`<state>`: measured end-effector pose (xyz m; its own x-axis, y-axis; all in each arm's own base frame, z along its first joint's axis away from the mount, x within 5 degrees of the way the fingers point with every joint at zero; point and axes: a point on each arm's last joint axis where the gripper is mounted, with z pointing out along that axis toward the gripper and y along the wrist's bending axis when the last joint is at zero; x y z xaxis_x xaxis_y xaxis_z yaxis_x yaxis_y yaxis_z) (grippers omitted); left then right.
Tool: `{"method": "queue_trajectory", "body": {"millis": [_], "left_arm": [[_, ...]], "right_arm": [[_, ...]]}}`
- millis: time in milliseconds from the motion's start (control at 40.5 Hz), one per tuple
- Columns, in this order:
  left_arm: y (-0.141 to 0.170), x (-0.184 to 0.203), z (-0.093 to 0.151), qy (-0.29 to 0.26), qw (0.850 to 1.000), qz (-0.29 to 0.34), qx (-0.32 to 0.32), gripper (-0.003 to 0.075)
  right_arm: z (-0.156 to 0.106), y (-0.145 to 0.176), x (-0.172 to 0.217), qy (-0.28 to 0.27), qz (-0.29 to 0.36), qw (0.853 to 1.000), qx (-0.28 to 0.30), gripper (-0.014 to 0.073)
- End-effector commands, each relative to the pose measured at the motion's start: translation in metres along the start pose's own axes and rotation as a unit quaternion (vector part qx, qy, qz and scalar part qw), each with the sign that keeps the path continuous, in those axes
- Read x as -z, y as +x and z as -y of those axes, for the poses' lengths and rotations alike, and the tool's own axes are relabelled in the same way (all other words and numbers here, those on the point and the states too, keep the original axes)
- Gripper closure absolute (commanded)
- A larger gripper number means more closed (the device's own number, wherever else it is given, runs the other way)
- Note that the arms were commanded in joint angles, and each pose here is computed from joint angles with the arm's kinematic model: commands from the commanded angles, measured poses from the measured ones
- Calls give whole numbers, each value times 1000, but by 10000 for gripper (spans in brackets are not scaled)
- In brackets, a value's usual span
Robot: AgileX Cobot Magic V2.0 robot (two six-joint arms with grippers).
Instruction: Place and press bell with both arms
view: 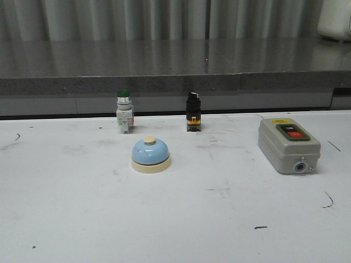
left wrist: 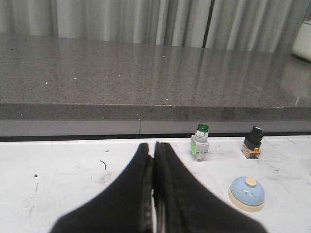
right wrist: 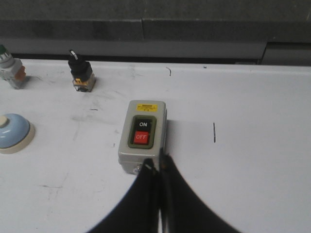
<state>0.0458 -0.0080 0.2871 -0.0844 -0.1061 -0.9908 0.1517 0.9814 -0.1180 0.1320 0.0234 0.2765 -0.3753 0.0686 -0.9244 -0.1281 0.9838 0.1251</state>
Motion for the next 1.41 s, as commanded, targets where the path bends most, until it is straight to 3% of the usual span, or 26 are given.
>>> {"method": "queue_trajectory", "body": {"millis": [0,271,1382], "left_arm": [[-15,2,2,5,999,50,8,734],[-15,2,2,5,999,50,8,734],[-8,1,1,3,999,49,8,734]], "right_arm": [[0,-5,18,-6,85,996,2,662],[2,7,40,-12,133,991,3,662],[2,7,40,-12,131,991,3,662]]}}
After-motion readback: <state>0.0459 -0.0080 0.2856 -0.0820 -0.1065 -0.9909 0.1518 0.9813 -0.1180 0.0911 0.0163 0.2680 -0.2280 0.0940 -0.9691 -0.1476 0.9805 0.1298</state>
